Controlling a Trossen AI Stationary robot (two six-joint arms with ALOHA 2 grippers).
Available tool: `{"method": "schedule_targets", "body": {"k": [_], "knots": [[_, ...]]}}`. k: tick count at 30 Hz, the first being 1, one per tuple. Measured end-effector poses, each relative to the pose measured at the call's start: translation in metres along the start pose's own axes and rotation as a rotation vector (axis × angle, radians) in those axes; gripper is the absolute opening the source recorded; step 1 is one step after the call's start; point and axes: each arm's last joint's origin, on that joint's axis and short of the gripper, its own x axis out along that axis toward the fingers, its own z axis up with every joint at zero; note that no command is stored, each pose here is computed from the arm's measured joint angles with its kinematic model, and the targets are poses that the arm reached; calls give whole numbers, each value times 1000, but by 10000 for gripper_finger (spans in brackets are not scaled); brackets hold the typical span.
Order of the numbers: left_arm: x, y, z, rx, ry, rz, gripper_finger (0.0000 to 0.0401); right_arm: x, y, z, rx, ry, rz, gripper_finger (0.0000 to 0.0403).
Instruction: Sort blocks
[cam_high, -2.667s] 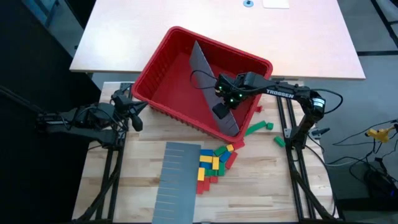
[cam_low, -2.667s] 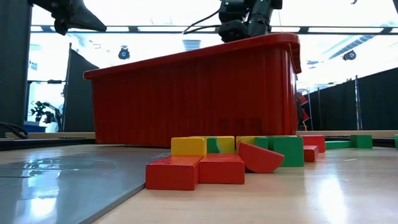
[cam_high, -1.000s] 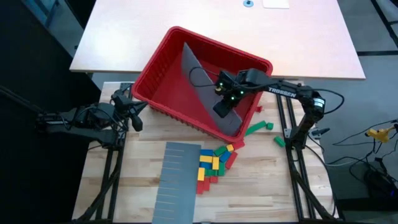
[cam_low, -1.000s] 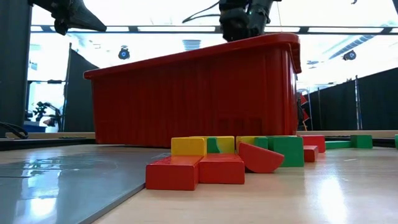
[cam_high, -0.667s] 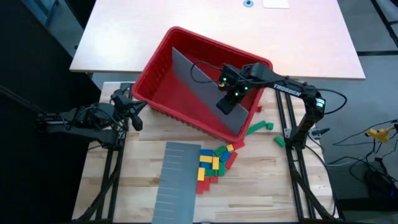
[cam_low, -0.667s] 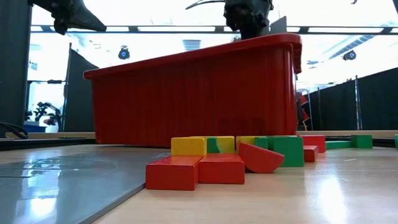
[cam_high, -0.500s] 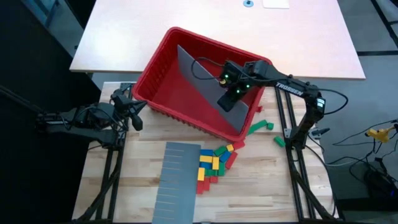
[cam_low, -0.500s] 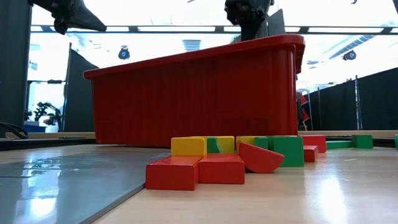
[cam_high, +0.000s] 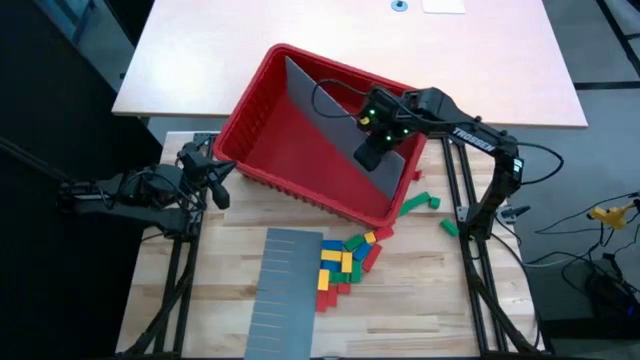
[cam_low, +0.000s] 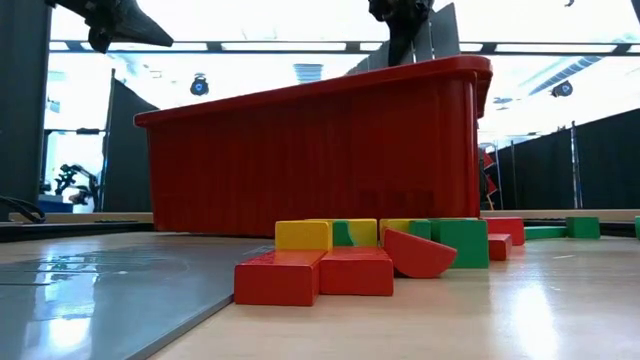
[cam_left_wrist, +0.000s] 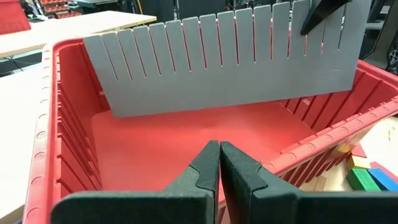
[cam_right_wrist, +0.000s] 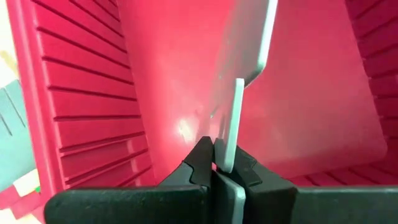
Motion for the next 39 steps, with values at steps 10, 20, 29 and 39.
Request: {"method": "schedule_targets", "body": {"k": [10, 20, 29, 39], "knots": [[0, -1, 10, 64, -83, 1, 0, -25, 0, 2, -21, -55, 18, 0], [-11, -1, 50, 267, -100, -41, 0, -43, 0, 2, -36, -89, 27, 0], [-22, 10, 105, 436, 25, 52, 41, -45, 11, 0, -91, -93, 73, 0], [12, 13, 139, 517, 112, 106, 187, -45, 26, -4, -148, -95, 99, 0]]}}
